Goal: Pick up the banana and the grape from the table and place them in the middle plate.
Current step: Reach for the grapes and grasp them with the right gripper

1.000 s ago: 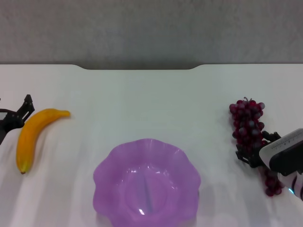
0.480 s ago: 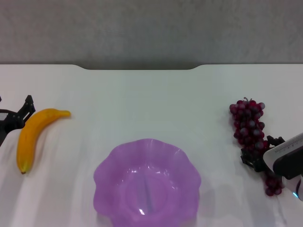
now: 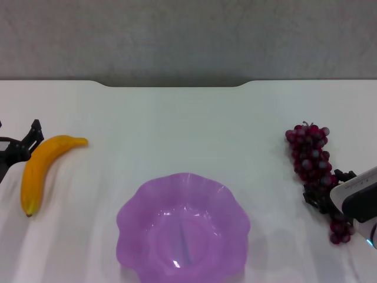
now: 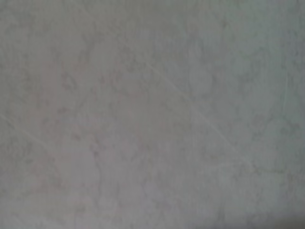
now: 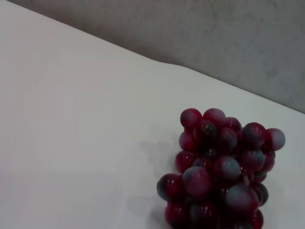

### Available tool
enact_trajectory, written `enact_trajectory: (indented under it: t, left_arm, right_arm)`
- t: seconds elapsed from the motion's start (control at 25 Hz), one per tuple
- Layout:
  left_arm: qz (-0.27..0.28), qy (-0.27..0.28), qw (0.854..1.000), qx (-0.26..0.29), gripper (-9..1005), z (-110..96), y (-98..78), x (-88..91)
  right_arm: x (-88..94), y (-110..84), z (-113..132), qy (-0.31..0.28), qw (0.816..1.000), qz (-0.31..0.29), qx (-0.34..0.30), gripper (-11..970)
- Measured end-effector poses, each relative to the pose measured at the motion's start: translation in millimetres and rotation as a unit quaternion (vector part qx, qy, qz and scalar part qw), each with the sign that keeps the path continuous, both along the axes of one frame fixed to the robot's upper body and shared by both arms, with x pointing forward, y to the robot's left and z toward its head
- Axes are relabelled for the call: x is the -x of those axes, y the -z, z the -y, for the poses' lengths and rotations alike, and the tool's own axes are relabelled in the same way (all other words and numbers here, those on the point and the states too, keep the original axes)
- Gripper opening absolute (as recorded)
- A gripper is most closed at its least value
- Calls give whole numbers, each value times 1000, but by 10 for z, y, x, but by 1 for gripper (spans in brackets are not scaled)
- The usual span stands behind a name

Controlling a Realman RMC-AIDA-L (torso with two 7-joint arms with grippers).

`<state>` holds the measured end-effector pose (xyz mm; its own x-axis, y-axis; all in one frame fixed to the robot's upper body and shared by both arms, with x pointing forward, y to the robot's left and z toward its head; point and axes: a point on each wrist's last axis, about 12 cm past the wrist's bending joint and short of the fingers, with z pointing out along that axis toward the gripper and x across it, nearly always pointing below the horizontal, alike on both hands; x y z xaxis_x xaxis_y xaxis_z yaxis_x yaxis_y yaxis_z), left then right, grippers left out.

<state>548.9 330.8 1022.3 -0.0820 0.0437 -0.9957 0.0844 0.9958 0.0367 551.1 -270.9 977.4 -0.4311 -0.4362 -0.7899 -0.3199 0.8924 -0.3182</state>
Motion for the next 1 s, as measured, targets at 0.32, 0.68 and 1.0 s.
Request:
enact_trajectory:
  t: [0.32, 0.68, 1.0]
  left_arm:
    - [0, 0, 1000, 0, 898, 0, 1, 1]
    - [0, 0, 1000, 0, 898, 0, 0, 0]
    - [0, 0, 1000, 0, 898, -1, 0, 0]
  right_arm:
    - [-6, 3, 24, 0, 1000, -2, 6, 788]
    - [-16, -8, 27, -2, 1000, 2, 8, 519]
    - [-25, -16, 24, -3, 1000, 5, 9, 455]
